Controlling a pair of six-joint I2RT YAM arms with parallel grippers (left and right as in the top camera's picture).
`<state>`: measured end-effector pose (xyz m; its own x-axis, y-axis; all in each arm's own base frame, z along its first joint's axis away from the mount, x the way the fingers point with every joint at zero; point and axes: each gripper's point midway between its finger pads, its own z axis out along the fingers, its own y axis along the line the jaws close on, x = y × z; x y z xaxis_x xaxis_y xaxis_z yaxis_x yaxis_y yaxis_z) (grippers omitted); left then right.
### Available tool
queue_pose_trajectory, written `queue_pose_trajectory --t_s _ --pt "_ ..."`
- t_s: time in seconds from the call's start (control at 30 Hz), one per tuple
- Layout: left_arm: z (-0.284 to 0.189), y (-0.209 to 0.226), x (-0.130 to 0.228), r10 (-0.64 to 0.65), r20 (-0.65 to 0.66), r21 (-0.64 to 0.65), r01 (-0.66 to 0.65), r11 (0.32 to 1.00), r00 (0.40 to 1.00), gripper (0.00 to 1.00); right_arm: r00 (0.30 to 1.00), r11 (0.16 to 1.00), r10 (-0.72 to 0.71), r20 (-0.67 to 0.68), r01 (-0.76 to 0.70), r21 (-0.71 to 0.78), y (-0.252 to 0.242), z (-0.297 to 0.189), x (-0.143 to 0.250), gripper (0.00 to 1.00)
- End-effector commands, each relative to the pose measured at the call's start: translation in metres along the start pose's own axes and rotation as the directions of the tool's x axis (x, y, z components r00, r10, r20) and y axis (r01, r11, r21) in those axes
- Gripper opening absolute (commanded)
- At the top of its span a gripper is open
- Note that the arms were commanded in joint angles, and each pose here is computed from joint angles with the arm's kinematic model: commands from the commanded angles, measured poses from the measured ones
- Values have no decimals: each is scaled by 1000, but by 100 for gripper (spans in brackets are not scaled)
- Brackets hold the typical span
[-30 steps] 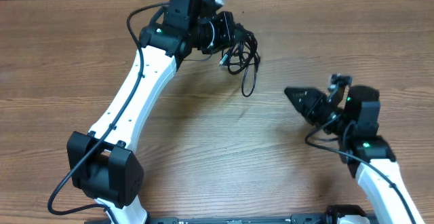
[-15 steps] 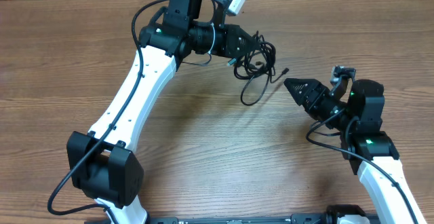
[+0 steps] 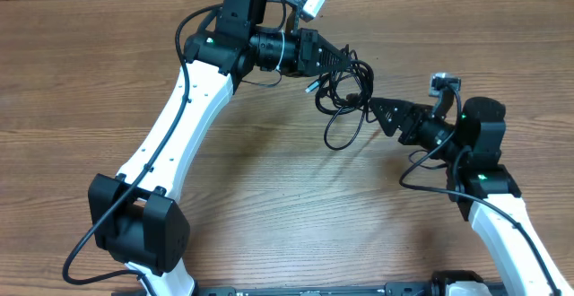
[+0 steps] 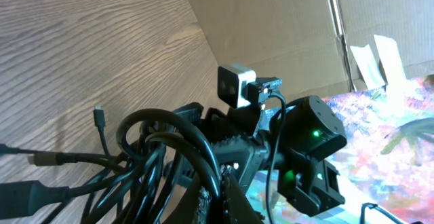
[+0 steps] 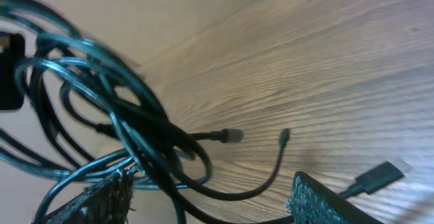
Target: Untangle cables
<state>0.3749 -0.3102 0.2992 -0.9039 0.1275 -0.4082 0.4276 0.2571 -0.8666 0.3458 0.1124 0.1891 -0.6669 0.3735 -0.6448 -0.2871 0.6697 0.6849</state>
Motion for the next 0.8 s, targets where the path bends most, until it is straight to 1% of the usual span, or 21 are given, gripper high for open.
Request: queue_pose_trajectory --t_s 0.0,0.07,0.13,0.2,0.23,0.33,0.37,0.43,0.47,0.5,0.53,0.67,0.77 --pt "-3 -39 3 19 -7 58 -19 998 1000 4 986 982 -163 -38 158 -103 24 8 8 73" --pt "-2 -40 4 -1 -13 60 1 998 1000 4 973 968 -224 -47 217 -123 30 11 14 73" --pt "0 -41 5 -1 -16 62 2 998 1000 4 951 944 -305 -52 294 -153 39 15 21 78" --pt "0 -41 5 -20 -17 62 21 998 1000 4 927 918 -373 -49 360 -168 42 17 25 77" --pt "0 -41 4 -25 -17 63 26 998 1000 4 916 907 -398 -46 386 -168 42 18 26 75" --pt "0 -41 4 -32 -17 62 33 998 999 4 903 893 -428 -43 416 -169 41 19 26 57" --pt "0 -41 4 -32 -16 62 33 998 999 4 903 895 -426 -47 413 -169 40 20 27 47" --pt "-2 -41 2 -25 -7 60 25 998 1000 4 905 897 -422 -53 409 -168 39 20 28 34" --pt "-2 -41 0 -17 -2 62 17 998 1000 4 906 899 -420 -57 406 -167 38 20 29 24" --pt "-3 -42 -2 -13 4 64 13 998 1000 4 906 899 -418 -60 404 -167 38 20 29 16" --pt "-4 -42 -4 -3 10 67 3 998 1000 4 907 901 -415 -64 401 -166 37 20 30 4" --pt "-4 -43 -7 17 24 64 -19 998 1000 4 911 906 -405 -76 389 -165 36 20 33 4" --pt "-4 -27 -18 14 87 -27 -11 1000 996 4 912 902 -400 -85 376 -211 43 18 37 4"
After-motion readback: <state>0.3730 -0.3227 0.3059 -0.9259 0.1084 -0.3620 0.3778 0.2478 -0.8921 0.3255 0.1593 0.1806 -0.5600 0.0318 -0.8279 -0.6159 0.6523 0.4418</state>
